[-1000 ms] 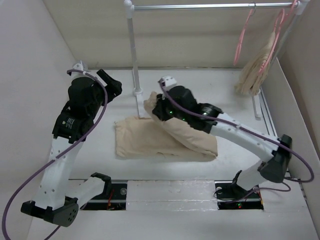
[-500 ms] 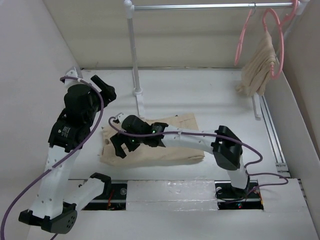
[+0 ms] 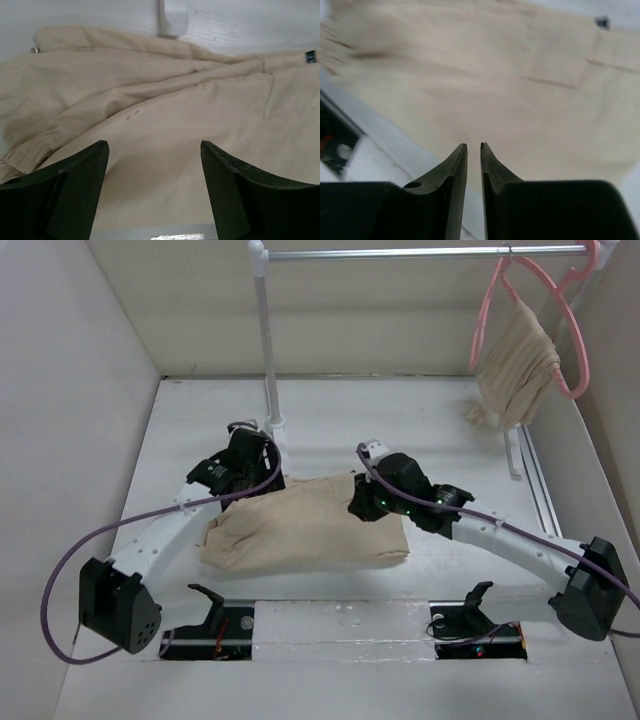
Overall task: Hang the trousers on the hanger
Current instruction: Fold the trousers at the center of the board.
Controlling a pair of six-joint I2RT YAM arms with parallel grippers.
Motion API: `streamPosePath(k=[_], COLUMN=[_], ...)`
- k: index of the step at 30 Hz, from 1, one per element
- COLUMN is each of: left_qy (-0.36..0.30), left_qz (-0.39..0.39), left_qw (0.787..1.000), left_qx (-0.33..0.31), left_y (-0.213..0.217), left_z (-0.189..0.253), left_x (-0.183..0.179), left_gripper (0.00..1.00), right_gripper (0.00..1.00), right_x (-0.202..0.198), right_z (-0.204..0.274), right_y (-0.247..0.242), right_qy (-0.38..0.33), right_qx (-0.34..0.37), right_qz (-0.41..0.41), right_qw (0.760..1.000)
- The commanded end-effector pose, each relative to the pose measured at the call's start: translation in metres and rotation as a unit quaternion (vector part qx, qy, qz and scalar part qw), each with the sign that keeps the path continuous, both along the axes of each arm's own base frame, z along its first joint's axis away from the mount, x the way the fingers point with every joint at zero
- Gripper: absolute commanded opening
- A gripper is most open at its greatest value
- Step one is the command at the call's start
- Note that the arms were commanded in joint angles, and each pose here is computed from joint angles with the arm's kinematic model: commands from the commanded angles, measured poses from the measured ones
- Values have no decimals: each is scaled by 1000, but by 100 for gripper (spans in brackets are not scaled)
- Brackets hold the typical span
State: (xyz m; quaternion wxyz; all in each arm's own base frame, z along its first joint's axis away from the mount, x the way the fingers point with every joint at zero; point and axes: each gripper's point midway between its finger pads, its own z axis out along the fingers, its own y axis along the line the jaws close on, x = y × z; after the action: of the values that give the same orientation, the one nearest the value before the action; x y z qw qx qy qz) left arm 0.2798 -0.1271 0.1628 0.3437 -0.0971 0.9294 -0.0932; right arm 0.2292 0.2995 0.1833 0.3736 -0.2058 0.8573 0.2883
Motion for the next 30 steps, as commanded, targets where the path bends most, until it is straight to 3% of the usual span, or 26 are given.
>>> streamPosePath(k=[1, 2, 5, 7, 8, 10, 12, 16, 19, 26, 30], left_qy=[20, 47, 66, 49, 40, 31, 49, 81, 102, 122, 102], left_qz=[-1, -2, -13, -30, -47, -74, -107, -154, -153, -101, -94], left_qw=[999, 997, 997, 998, 998, 995, 990, 981, 980, 987, 990], left_qx=[40, 54, 42, 9, -20, -57, -76, -80, -81, 34, 36], left_y=[10, 12, 6, -6, -17, -33, -54, -94, -100, -56, -53], left_z=[-14, -28, -40, -36, -28, -21, -28, -56, -78, -133, -117], left_x=[-2, -7, -12, -10, -12, -11, -17, -19, -16, -1, 15], left_gripper=[71, 71, 67, 58, 54, 39, 32, 32, 32, 34, 35], right_gripper=[25, 48, 60, 53, 31, 20, 18, 14, 14, 18, 24], right_x=[-2, 0, -11, -24, -28, -35, -36, -51, -59, -68, -63], right_z=[-21, -33, -45, -66, -68, -84, -90, -132, -149, -146, -121], right_y=[-45, -62, -82, -97, -101, -109, -109, -129, -140, -155, -160], right_qy=[15, 26, 50, 74, 75, 87, 87, 137, 156, 161, 145], right_qx=[-26, -31, -37, -63, -63, -66, -61, -107, -123, -123, -122], right_qz=[-36, -53, -61, -73, -79, -87, -86, -102, -115, -142, -143], right_qw=[999, 998, 996, 993, 992, 990, 991, 979, 973, 969, 972])
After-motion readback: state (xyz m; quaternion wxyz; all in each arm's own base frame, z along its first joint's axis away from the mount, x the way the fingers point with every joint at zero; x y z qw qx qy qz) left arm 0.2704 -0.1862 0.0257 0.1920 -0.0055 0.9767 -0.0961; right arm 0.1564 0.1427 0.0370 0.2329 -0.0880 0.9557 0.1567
